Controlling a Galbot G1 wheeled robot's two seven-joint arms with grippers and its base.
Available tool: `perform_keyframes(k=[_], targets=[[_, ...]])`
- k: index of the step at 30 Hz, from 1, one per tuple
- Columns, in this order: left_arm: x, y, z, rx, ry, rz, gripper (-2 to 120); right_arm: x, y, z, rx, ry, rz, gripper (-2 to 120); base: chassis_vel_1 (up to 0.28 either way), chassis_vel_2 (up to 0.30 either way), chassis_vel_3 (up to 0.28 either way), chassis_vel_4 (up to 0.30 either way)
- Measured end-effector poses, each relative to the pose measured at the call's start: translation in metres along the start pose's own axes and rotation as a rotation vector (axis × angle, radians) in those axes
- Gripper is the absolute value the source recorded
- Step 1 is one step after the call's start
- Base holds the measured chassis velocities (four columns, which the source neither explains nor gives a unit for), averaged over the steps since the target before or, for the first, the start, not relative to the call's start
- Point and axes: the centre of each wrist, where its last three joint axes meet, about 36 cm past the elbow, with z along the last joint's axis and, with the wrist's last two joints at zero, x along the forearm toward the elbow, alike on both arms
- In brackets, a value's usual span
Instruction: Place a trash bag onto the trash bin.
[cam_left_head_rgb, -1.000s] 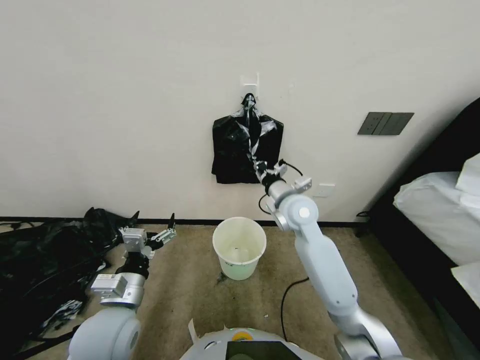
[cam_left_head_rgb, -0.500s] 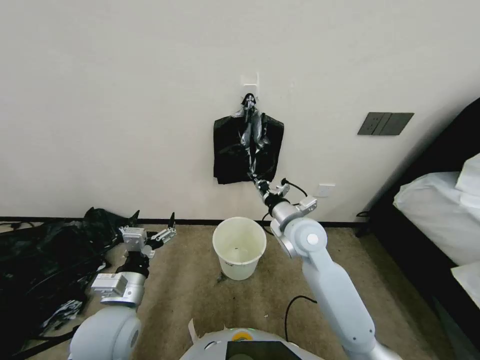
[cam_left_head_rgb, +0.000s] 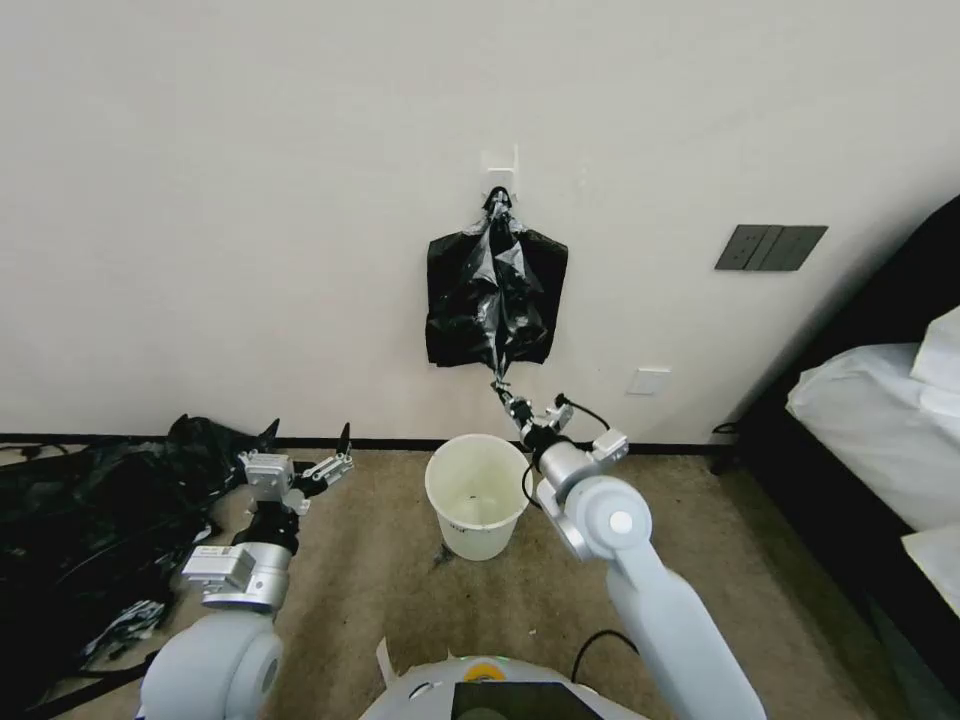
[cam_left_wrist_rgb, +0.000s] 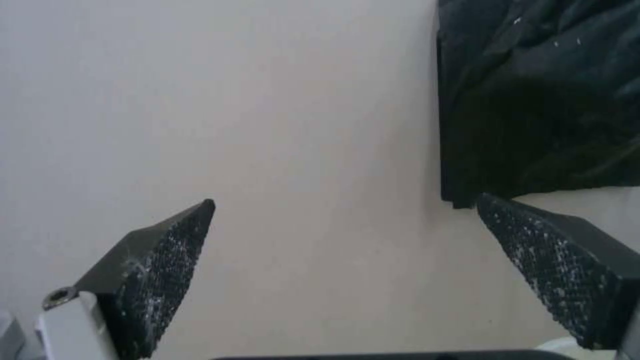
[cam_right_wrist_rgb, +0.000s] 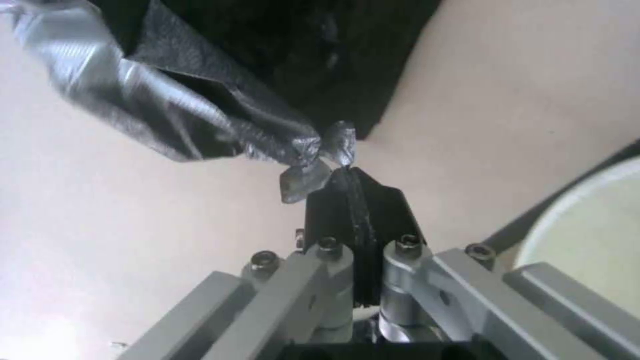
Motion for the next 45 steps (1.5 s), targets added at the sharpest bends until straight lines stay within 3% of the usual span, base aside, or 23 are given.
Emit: perform_keyframes(k=[13,27,30,36,39,45], targets=[[-0.003,0.003,0.0,0.003,-0.008,0.0,100,0.019,-0.015,0.018,0.025,0.005,0.029,0,0.0,0.0,0.0,0.0],[-0.028,0.014,-0.007,-0.047,-0.037,0.082,100,-0.005,0.009,0.0,0.174,-0.046,-0.094,0,0.0,0.0,0.0,0.0],[-0.048,0.02,-0.018,-0.079,-0.047,0.151,100,-0.006,0.011,-0.001,0.194,-0.038,-0.102,0,0.0,0.0,0.0,0.0],[-0.085,0.018,-0.042,-0.067,-0.074,0.258,100,-0.004,0.007,0.003,0.202,-0.021,-0.091,0,0.0,0.0,0.0,0.0],[-0.111,0.009,-0.05,-0.073,-0.09,0.322,100,-0.006,0.007,0.003,0.204,-0.02,-0.09,0,0.0,0.0,0.0,0.0],[-0.145,-0.008,-0.063,-0.07,-0.106,0.385,100,-0.008,0.007,0.002,0.204,-0.025,-0.087,0,0.0,0.0,0.0,0.0]])
